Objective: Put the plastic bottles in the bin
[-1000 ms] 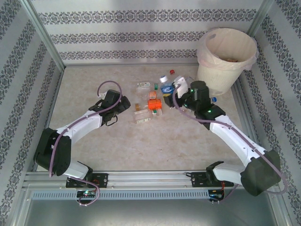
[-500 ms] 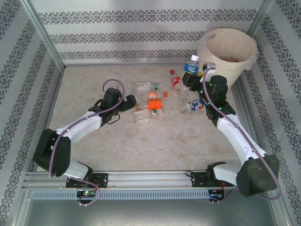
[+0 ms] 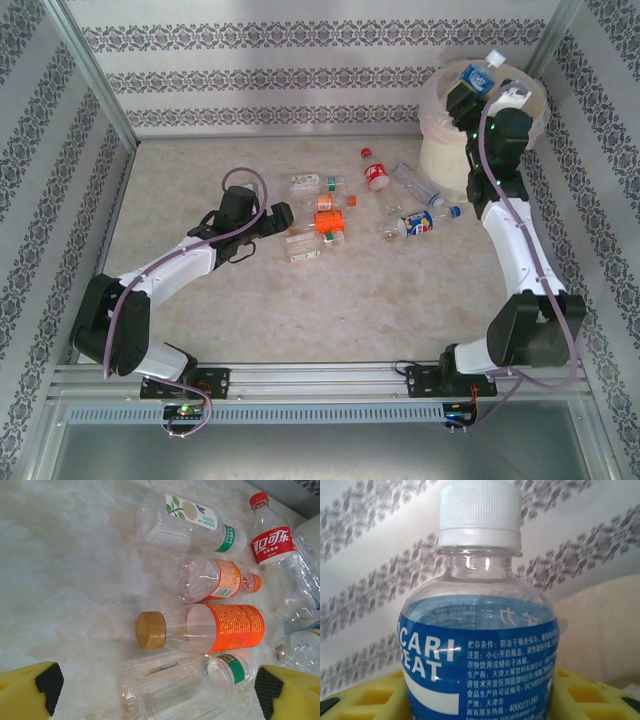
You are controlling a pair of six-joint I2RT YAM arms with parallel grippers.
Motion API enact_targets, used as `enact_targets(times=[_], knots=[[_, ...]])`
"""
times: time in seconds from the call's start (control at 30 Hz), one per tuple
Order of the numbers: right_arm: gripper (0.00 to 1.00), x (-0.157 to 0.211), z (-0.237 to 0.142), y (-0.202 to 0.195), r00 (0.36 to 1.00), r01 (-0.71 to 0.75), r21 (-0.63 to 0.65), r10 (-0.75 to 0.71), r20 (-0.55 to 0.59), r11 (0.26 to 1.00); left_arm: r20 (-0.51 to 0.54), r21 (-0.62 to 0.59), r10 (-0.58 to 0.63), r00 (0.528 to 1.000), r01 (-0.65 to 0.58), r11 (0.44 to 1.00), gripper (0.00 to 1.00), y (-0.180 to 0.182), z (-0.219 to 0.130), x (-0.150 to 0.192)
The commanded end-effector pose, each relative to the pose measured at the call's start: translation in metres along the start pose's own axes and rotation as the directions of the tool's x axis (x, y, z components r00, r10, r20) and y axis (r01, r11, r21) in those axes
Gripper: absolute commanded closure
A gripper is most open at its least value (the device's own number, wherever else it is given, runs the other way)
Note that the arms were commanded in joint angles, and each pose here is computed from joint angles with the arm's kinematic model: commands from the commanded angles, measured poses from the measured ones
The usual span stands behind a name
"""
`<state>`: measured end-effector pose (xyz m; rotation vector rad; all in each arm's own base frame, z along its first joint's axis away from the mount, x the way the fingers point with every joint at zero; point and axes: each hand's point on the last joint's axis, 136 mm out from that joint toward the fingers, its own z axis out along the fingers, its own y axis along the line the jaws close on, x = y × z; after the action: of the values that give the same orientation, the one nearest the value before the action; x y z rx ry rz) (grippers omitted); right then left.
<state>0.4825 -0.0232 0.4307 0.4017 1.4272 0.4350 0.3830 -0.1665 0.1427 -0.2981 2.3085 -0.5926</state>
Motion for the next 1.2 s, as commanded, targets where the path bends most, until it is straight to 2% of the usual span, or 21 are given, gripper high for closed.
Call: enact_targets(times=[0.0,0.13,0.27,0.43,0.6,0.77,0.97,1.17], knots=[[0.54,-0.035,0.015,-0.018,0.990,-0.072,0.040,0.066,0.126,0.997,0.055,0.042,0.002,0.998,-0.004,0.999,0.00,-0.007,-0.007,-0.013],[0.53,-0.040,0.034,-0.041,0.975,-0.133,0.071,0.117,0.187,0.989,0.055,0.055,-0.010,0.998,0.007,0.998,0.00,-0.010,-0.006,-0.014],[0.52,-0.035,0.053,-0.059,0.982,-0.112,0.115,0.093,0.164,0.987,0.052,0.061,0.000,0.999,-0.003,0.998,0.00,-0.011,-0.007,-0.014],[0.51,-0.022,0.065,-0.082,0.995,-0.063,0.198,0.046,0.090,0.978,0.038,0.065,0.064,0.997,-0.066,0.996,0.00,-0.015,-0.011,-0.014],[0.49,-0.005,0.066,-0.102,0.999,0.030,0.309,-0.021,-0.031,0.951,-0.058,0.100,0.208,0.976,-0.202,0.974,0.00,-0.029,-0.009,-0.003],[0.48,0.015,0.061,-0.121,0.982,0.125,0.404,-0.056,-0.178,0.906,-0.145,0.083,0.402,0.904,-0.394,0.916,0.00,-0.038,-0.004,0.014],[0.39,0.027,0.061,-0.125,0.947,0.225,0.424,-0.094,-0.308,0.877,-0.238,0.105,0.599,0.764,-0.593,0.798,0.00,-0.047,0.008,0.041],[0.21,0.010,0.052,-0.111,0.945,0.256,0.437,-0.129,-0.300,0.862,-0.281,0.125,0.699,0.658,-0.697,0.706,0.00,-0.047,0.022,0.060]])
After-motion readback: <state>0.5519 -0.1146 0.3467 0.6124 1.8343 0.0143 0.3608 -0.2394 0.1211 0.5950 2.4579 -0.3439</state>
